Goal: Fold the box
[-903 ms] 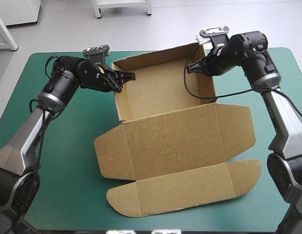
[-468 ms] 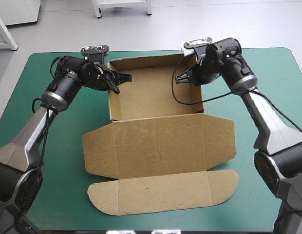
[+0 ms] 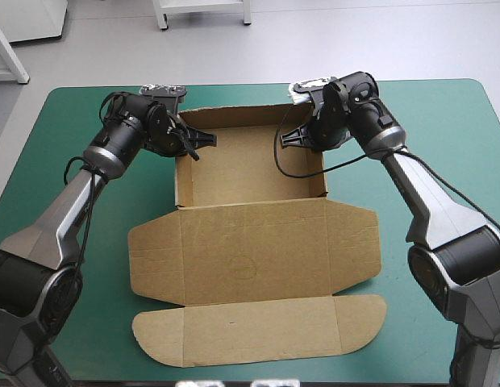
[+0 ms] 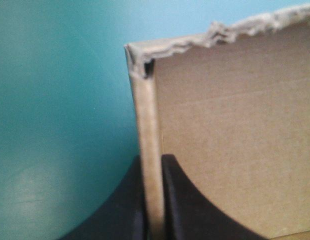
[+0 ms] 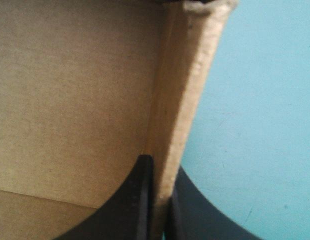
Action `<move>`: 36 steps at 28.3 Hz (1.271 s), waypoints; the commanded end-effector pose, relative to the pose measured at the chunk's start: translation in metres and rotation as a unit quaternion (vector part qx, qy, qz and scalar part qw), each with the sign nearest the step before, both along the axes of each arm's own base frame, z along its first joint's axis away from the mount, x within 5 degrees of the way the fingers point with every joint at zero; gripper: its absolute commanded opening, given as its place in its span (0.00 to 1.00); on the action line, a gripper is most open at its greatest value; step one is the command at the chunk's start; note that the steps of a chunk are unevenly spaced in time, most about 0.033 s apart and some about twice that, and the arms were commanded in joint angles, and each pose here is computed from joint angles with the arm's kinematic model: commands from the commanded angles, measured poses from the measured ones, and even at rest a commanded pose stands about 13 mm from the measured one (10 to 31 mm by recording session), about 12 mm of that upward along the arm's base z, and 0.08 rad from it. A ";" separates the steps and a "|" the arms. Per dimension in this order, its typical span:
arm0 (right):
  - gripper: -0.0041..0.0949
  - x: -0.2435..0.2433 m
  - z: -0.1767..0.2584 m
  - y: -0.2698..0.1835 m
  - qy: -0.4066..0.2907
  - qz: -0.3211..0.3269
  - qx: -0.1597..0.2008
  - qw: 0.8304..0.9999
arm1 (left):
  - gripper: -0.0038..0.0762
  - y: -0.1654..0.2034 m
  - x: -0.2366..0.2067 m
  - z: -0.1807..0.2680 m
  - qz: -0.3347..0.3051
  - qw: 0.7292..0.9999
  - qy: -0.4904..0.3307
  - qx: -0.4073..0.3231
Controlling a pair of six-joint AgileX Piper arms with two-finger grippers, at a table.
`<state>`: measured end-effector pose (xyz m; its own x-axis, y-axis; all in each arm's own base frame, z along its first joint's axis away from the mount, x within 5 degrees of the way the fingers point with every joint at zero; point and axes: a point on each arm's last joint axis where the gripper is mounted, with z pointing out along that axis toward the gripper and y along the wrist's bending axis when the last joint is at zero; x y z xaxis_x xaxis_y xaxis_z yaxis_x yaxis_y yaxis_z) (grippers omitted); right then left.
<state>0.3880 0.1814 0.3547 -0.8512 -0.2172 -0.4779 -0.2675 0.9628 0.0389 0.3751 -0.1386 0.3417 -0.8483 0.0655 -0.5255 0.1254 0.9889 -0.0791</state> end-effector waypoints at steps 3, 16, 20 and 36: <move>0.04 -0.014 0.018 0.014 -0.006 0.035 0.043 0.998 | 0.04 -0.016 0.000 0.019 -0.032 0.997 -0.055 -0.036; 0.04 0.009 -0.028 0.022 0.040 0.028 0.016 0.999 | 0.04 -0.027 0.023 -0.028 -0.032 0.999 -0.006 -0.020; 0.04 0.020 -0.046 0.022 0.050 0.022 0.017 0.998 | 0.04 -0.029 0.029 -0.044 -0.032 0.999 0.013 -0.010; 0.11 0.036 -0.051 0.016 0.013 0.010 0.025 1.000 | 0.07 -0.030 0.041 -0.043 -0.040 0.999 0.002 -0.003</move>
